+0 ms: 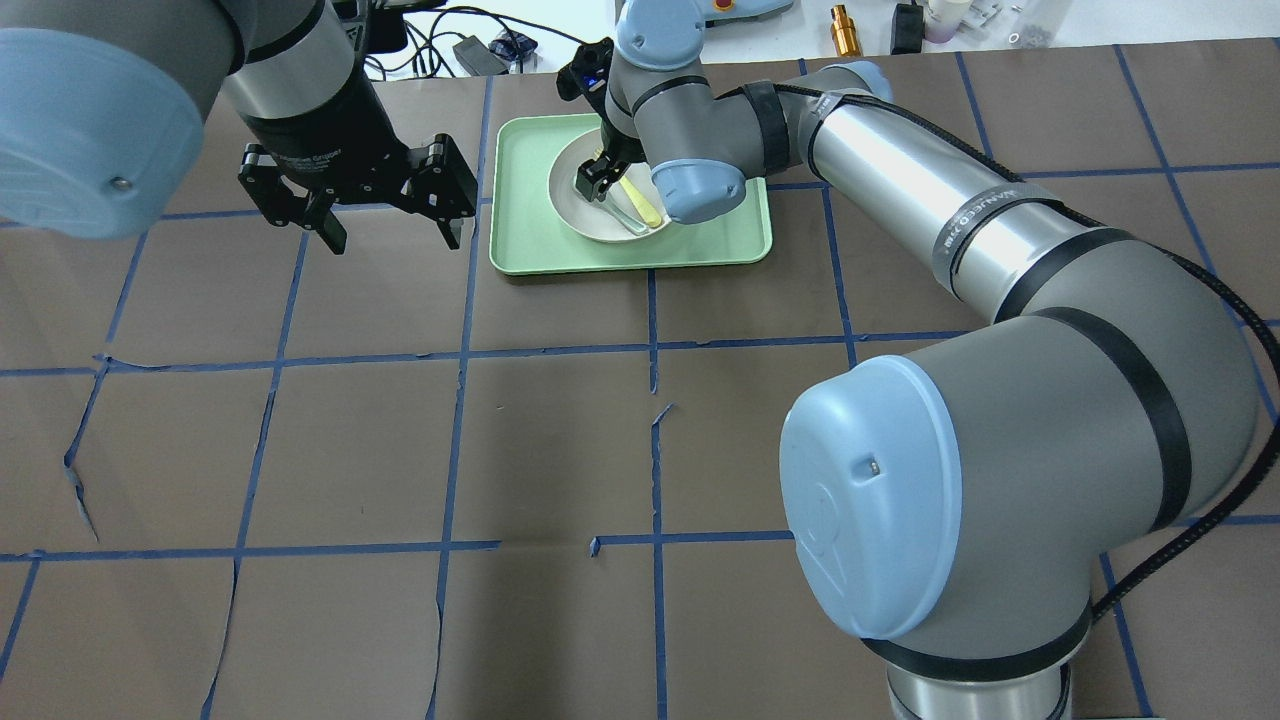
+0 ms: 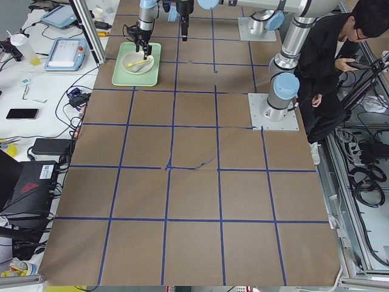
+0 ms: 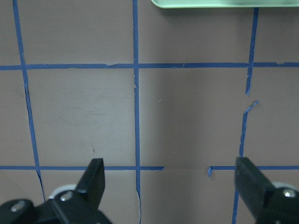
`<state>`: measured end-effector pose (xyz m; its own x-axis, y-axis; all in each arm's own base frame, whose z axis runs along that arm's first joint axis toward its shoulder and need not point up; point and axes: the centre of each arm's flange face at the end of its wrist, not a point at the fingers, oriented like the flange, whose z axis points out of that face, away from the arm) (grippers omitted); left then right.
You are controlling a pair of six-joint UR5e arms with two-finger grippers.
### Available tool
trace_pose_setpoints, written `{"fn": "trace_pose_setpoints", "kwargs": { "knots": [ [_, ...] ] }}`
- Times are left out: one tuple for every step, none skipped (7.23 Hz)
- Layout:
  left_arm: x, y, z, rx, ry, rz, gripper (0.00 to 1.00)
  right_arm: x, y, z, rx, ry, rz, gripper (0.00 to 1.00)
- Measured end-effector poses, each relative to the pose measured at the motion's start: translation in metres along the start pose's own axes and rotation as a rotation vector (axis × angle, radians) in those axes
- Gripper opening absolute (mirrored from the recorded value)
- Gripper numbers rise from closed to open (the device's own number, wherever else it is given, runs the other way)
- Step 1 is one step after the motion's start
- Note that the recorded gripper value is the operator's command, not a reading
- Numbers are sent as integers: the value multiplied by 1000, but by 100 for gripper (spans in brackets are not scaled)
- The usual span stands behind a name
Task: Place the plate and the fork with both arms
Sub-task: 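Lower the right gripper and close it on the yellow fork handle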
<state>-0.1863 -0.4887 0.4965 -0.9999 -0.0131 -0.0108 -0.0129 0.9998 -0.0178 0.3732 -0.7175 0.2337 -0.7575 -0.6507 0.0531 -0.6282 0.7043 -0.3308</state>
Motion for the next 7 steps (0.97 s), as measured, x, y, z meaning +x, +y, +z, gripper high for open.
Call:
{"fn": "trace_pose_setpoints", "kwargs": {
  "knots": [
    [0,0,1,-1,0,0,100,1,0,1,0,3,1,68],
    [0,0,1,-2,0,0,100,4,0,6,-8,18,3,66],
    [0,0,1,-1,0,0,100,9,-2,13,-20,44,4,67],
    [0,-1,1,-2,0,-1,100,13,-5,21,-24,61,5,66],
    [0,-1,2,-2,0,-1,100,15,-6,25,-26,68,7,66],
    [0,-1,2,-3,1,-1,100,16,-7,27,-27,70,7,66],
    [0,-2,3,-4,1,-1,100,16,-5,29,-31,69,8,65]
  ]
}}
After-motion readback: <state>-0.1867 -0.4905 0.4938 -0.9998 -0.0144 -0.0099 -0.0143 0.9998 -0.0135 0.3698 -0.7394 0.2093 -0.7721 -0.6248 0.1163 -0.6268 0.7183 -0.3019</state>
